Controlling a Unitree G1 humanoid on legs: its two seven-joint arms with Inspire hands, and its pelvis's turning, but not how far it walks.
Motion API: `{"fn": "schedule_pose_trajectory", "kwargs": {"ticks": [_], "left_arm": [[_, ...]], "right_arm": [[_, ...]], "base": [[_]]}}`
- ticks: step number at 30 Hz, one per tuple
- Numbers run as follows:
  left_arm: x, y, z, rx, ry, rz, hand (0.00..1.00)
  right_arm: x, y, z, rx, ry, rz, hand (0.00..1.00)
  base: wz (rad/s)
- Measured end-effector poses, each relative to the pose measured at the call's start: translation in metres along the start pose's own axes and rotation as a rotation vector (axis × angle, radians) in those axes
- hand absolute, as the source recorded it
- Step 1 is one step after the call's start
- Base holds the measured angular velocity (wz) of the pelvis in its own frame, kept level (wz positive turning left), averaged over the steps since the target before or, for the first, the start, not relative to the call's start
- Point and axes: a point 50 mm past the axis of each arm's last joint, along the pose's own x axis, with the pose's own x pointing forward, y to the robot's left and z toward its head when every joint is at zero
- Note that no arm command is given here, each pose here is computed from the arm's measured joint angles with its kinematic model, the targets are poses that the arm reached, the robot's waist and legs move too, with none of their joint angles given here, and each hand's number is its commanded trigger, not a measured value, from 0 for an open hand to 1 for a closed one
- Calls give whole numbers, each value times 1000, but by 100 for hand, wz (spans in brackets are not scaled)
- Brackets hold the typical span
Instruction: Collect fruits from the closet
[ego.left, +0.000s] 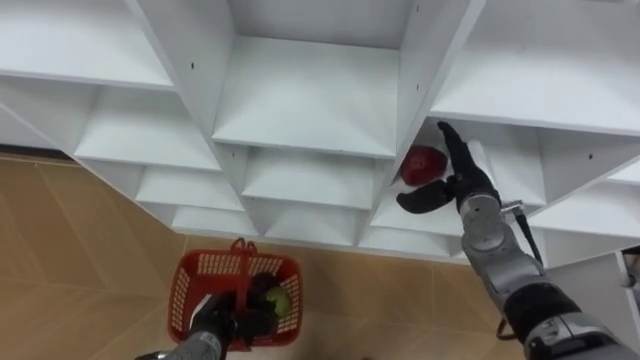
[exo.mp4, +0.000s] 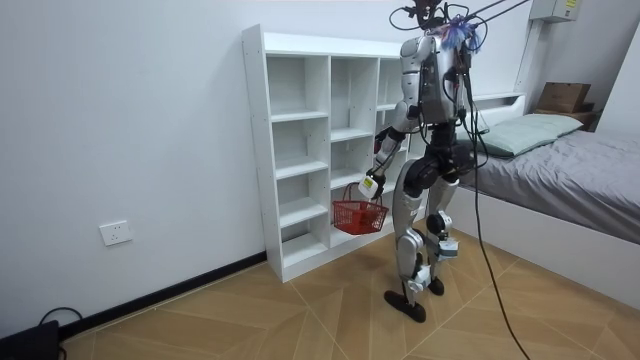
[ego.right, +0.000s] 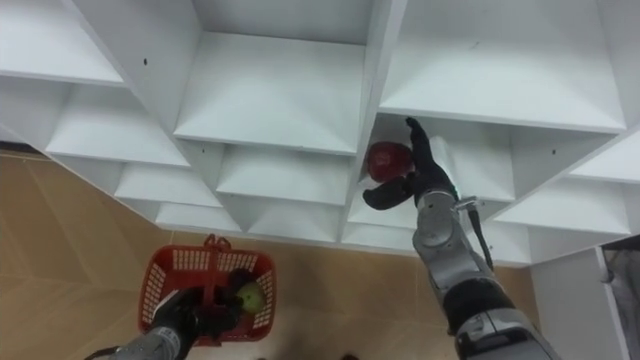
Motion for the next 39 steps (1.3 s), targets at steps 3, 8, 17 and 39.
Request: {"fn": "schedule_pose_trajectory", "kwargs": {"ticks": [3, 8, 17, 39], "left_arm": [[-1, 0, -2, -18, 5, -10, 100], [-1, -1, -2, -27, 5, -24, 100], [0, -2, 0, -26, -2, -41, 100], [0, -1, 0, -15, -2, -25, 100]], "right_arm": [[3, -9, 2, 2, -4, -29, 100], [6, -17, 3, -3, 1, -50, 100], [7, -18, 4, 17, -1, -52, 100], [3, -15, -5, 36, 32, -41, 100]], "base": [[0], [0], [0], [0]]}}
